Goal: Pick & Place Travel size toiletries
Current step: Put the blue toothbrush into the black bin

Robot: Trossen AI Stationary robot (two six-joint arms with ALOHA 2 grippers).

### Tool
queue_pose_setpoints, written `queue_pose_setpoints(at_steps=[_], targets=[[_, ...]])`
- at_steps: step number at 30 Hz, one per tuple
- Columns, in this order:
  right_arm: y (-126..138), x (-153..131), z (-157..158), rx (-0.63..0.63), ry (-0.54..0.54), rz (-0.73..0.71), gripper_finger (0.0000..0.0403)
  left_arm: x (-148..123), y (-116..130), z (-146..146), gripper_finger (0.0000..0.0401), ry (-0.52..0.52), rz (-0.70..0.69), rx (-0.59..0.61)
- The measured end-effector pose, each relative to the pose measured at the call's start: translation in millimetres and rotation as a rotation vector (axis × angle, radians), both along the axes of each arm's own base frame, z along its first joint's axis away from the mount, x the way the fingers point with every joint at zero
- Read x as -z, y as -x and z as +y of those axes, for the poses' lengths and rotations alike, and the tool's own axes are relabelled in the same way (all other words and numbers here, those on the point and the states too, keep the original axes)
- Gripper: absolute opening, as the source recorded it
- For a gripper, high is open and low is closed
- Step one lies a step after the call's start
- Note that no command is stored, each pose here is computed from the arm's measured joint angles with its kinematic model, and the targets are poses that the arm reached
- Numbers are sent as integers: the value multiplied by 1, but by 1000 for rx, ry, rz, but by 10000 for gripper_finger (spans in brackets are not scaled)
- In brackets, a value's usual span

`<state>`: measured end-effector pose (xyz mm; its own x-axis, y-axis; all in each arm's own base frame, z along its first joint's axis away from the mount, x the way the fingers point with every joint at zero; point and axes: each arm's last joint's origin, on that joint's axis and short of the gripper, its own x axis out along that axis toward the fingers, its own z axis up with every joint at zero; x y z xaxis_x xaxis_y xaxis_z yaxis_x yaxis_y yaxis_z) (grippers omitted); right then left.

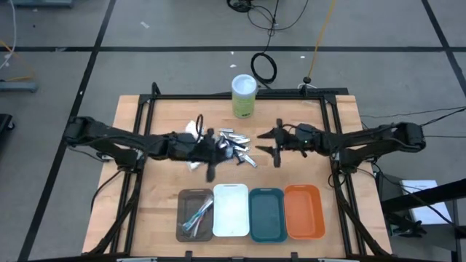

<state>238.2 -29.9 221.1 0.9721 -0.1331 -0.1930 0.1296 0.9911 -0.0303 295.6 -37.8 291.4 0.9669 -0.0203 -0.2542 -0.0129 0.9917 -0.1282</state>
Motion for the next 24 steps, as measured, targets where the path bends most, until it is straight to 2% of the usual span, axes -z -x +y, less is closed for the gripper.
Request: queue_pose_setpoints(at_steps=[6, 11, 13, 19, 24], targets=[[26, -14, -2, 185, 33, 50, 211, 10, 32, -46, 5, 252, 270, 149], [39, -15, -2, 218, 48, 14, 209, 29, 57, -93, 5, 442, 431, 253], [42, -12, -1, 217, 51, -14, 206, 35, 66, -104, 4, 523, 455, 200], [49, -7, 0, 218, 69, -122, 205, 57, 82, -114, 6, 698, 451, -91], [50, -8, 0, 218, 72, -138, 204, 67, 85, -112, 16, 781, 455, -189]])
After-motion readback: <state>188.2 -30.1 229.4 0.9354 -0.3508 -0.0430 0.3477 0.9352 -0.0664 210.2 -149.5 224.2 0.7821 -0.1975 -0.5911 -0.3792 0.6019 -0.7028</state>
